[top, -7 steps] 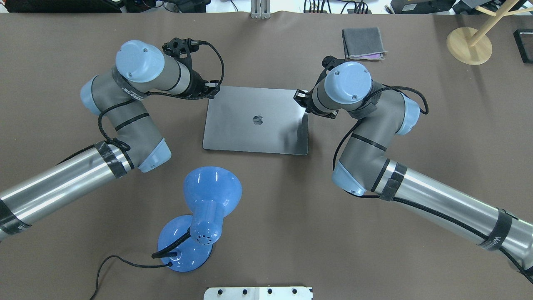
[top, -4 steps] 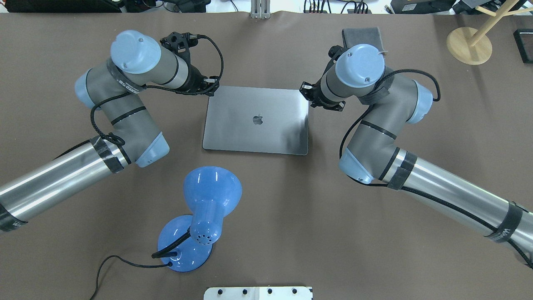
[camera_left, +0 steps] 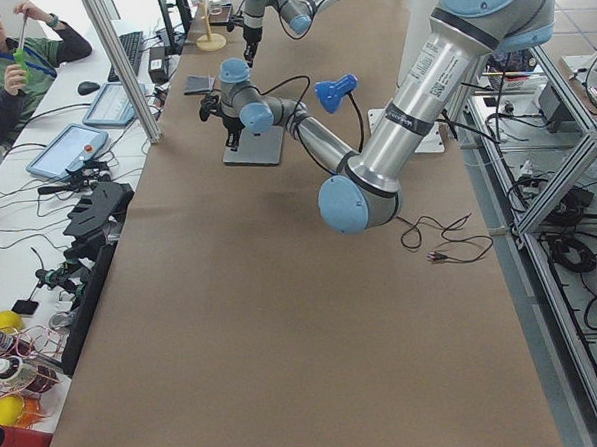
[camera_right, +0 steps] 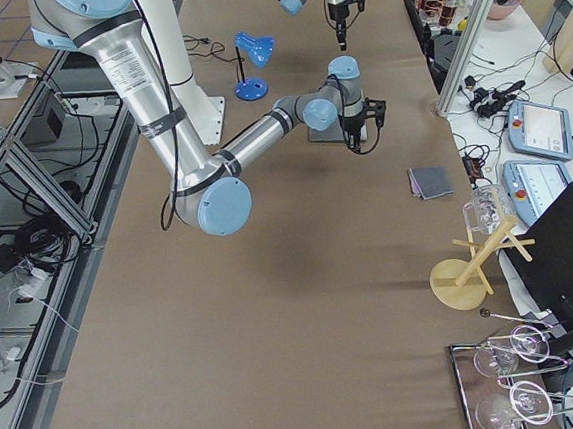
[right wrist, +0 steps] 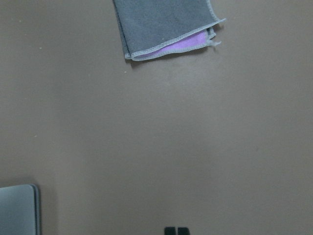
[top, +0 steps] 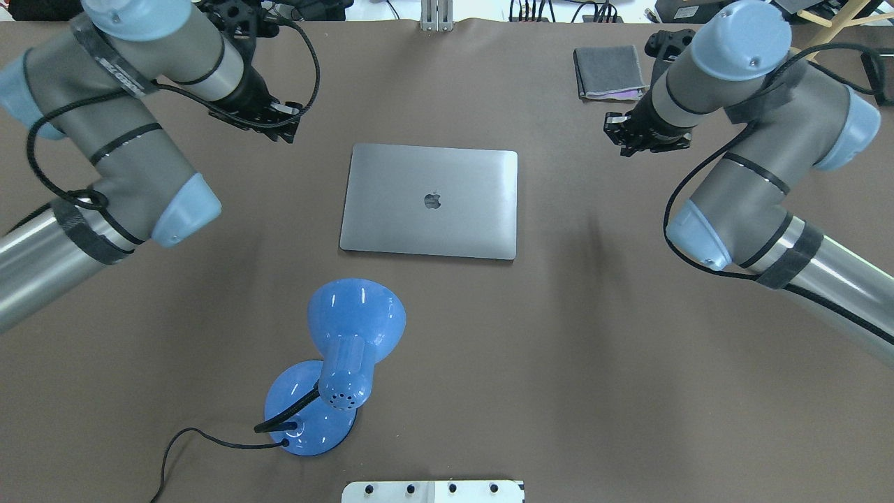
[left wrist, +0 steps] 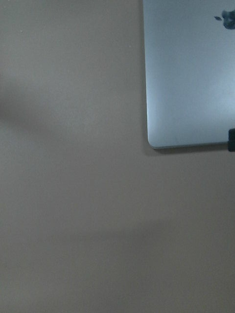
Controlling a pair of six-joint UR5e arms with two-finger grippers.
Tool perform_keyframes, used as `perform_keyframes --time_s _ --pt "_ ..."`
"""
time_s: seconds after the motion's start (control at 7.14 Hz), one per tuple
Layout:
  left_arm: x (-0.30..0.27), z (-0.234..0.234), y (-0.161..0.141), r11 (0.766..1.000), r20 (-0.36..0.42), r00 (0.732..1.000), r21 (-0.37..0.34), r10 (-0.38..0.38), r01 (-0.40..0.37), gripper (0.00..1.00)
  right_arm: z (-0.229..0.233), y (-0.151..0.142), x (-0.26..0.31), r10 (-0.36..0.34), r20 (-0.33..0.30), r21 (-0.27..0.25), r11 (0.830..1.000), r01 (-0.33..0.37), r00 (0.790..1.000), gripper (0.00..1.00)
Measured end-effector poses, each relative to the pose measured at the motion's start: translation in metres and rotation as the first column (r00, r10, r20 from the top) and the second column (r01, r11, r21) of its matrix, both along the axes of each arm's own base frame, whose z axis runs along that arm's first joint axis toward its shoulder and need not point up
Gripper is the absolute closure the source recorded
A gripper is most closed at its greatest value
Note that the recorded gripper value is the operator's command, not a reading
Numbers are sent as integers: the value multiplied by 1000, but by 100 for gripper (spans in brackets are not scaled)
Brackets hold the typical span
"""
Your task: Close laptop
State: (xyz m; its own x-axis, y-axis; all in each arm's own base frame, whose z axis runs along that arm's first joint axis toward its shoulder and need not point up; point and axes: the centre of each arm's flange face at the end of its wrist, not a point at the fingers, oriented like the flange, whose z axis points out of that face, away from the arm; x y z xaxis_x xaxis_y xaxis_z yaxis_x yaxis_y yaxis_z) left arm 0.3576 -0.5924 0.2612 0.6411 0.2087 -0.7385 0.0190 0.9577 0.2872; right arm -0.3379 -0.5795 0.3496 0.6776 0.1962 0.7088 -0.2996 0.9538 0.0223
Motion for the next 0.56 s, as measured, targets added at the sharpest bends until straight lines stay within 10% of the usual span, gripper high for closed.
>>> perform_keyframes --time_s 0.56 --pt "-165 78 -25 982 199 967 70 160 -177 1 100 0 153 -188 -86 56 980 193 978 0"
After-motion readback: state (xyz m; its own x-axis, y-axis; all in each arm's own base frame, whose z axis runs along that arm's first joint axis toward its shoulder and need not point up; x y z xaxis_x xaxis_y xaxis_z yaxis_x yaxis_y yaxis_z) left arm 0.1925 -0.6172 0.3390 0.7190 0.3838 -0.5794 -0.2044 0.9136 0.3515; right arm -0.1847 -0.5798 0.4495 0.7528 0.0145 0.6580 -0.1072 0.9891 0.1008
